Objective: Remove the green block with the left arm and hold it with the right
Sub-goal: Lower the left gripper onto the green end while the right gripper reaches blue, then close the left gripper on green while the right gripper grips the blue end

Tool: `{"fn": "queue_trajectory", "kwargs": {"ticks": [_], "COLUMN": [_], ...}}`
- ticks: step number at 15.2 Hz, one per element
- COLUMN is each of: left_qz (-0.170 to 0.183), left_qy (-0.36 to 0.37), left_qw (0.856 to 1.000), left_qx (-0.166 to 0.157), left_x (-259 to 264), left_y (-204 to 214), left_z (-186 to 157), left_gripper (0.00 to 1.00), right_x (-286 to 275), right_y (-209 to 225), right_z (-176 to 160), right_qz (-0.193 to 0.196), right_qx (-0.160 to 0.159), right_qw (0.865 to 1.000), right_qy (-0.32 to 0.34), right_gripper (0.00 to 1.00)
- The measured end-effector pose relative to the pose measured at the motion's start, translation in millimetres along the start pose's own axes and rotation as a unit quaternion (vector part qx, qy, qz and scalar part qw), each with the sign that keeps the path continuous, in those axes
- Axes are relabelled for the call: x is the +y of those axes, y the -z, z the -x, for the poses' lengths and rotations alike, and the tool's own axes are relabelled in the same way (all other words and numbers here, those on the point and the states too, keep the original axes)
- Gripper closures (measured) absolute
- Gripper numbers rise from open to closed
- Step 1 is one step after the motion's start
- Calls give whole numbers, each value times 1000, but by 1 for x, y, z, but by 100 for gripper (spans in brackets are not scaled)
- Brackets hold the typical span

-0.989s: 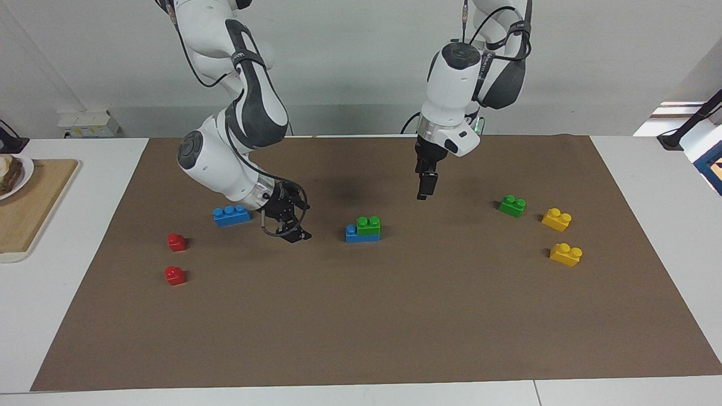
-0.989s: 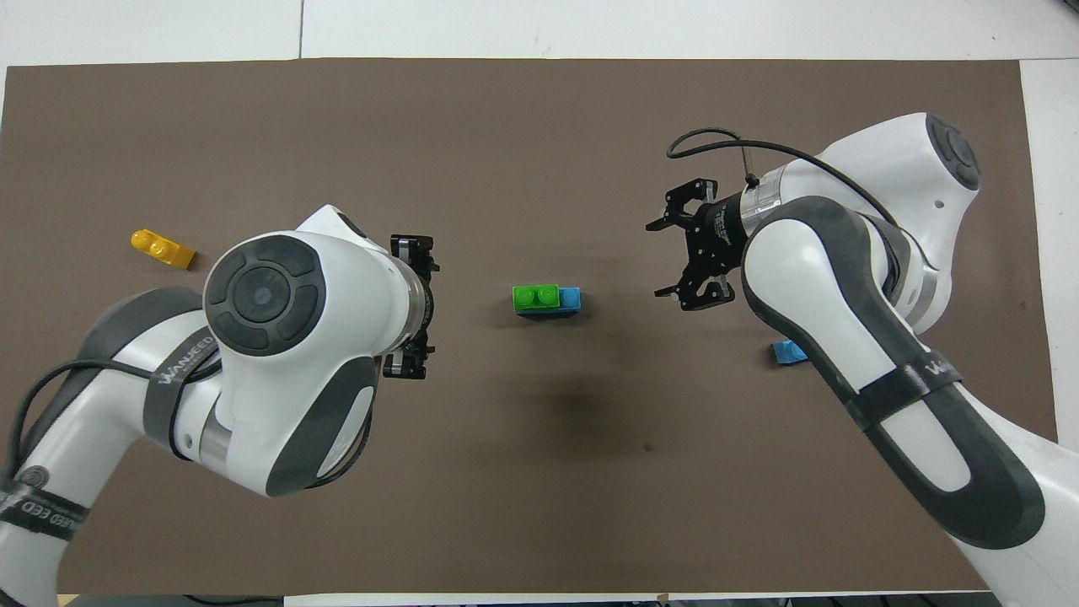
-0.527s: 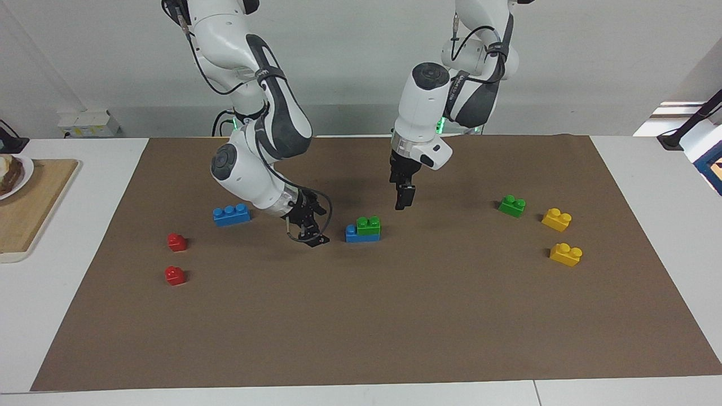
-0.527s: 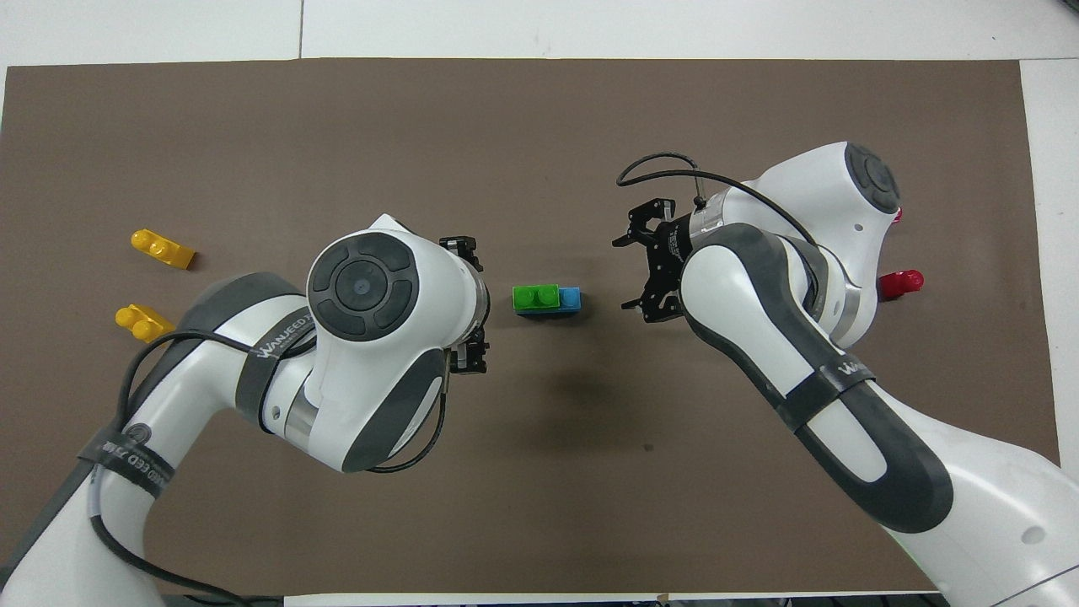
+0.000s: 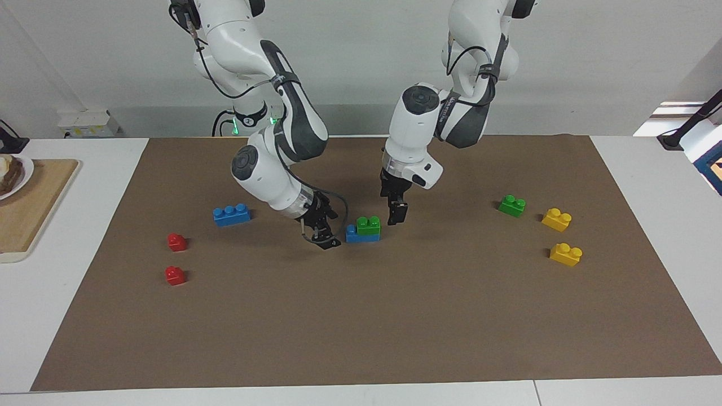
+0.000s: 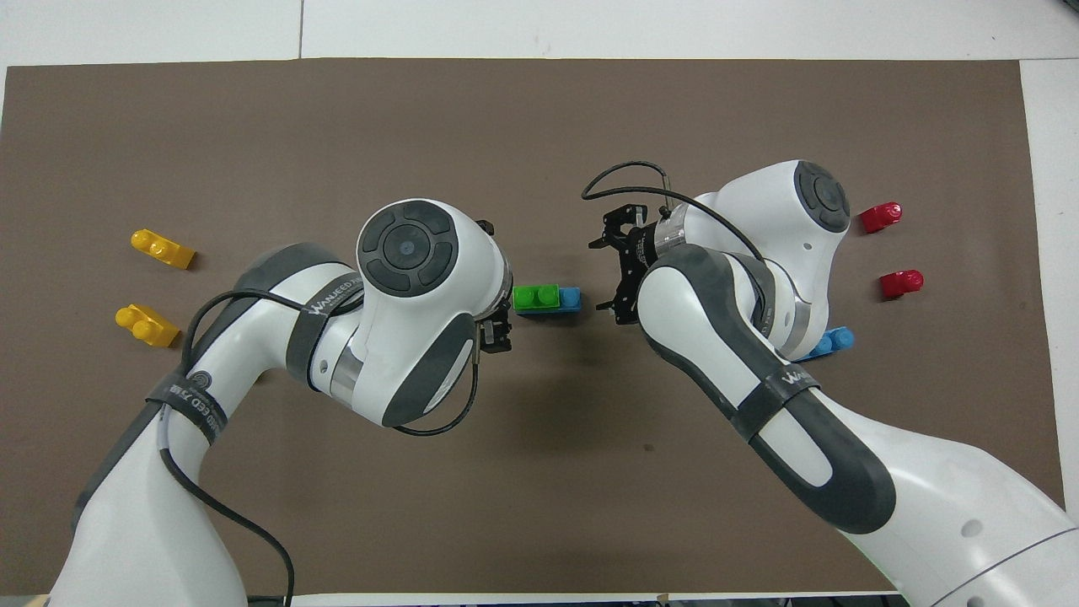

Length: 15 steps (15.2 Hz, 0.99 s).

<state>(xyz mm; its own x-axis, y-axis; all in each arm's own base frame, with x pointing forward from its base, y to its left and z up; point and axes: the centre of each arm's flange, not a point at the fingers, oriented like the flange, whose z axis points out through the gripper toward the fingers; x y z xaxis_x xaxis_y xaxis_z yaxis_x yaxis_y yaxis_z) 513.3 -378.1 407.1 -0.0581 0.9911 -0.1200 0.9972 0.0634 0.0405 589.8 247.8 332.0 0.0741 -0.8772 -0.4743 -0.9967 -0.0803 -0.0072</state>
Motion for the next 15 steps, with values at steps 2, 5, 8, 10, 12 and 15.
{"fn": "queue_trajectory", "kwargs": {"ticks": [2,5,8,10,12,15], "left_qz": [-4,1,5,8,8,5], "left_qy": [8,16,21,25,27,28], "left_qw": [1000,1000,1000,1000,1000,1000], "left_qx": [6,10,8,6,7,8], "left_x": [0,2,4,5,6,6], "left_y": [-16,-30,-32,-32,-36,-47], "left_z": [7,18,20,21,21,21], "left_gripper": [0,0,0,0,0,0], "right_x": [1,4,7,9,11,14], "right_y": [-11,-20,-25,-29,-33,-43], "right_z": [4,7,6,10,12,16], "right_qz": [-4,-7,-14,-17,-20,-24], "right_qx": [4,7,11,13,15,17], "right_qw": [1000,1000,1000,1000,1000,999], "right_qy": [4,7,7,11,13,16], "right_gripper": [10,10,10,10,10,10]}}
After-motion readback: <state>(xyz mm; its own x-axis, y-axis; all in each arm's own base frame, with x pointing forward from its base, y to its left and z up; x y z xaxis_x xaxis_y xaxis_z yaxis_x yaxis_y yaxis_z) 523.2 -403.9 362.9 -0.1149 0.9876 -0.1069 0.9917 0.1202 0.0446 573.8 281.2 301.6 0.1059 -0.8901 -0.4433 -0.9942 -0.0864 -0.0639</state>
